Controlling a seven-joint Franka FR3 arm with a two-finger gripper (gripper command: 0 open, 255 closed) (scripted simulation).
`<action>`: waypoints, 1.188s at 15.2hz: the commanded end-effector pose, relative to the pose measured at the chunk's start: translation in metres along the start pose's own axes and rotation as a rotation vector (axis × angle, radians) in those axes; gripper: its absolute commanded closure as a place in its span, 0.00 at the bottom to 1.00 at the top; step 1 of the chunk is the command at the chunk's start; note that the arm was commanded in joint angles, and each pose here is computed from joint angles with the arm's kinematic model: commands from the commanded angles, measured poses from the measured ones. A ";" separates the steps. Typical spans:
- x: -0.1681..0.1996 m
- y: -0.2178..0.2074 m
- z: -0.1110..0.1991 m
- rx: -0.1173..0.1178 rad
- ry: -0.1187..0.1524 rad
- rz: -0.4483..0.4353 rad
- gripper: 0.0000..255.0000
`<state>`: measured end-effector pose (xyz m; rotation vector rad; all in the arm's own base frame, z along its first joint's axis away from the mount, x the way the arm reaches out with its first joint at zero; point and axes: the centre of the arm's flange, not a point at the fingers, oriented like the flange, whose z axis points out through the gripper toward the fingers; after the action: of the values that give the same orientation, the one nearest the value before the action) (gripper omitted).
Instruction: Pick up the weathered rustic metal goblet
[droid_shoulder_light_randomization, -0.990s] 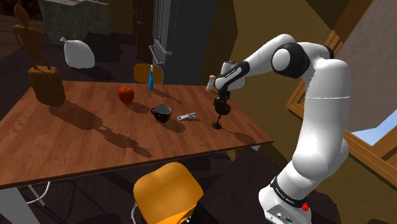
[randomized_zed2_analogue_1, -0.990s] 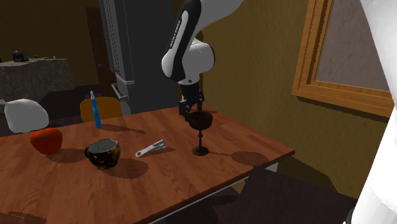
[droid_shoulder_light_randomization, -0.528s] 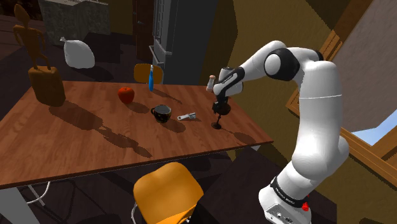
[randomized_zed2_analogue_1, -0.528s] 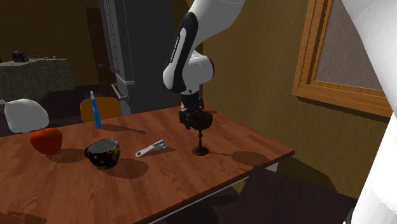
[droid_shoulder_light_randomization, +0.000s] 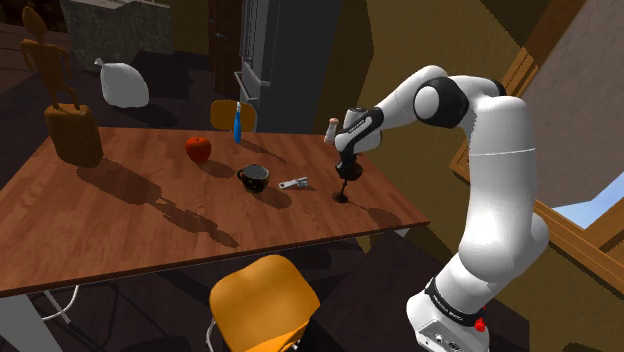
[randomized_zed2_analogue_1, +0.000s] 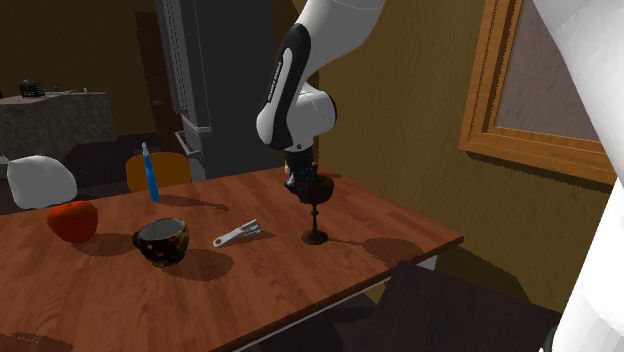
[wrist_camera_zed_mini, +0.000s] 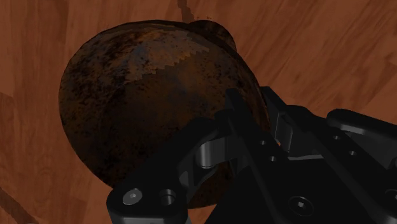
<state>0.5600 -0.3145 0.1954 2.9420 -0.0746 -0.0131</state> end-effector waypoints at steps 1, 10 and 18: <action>0.000 0.000 0.001 0.000 -0.001 0.000 1.00; 0.000 0.006 -0.030 0.000 -0.001 0.000 1.00; 0.000 0.015 -0.071 0.000 -0.001 0.000 1.00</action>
<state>0.5607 -0.3144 0.2623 2.9423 -0.0748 -0.0148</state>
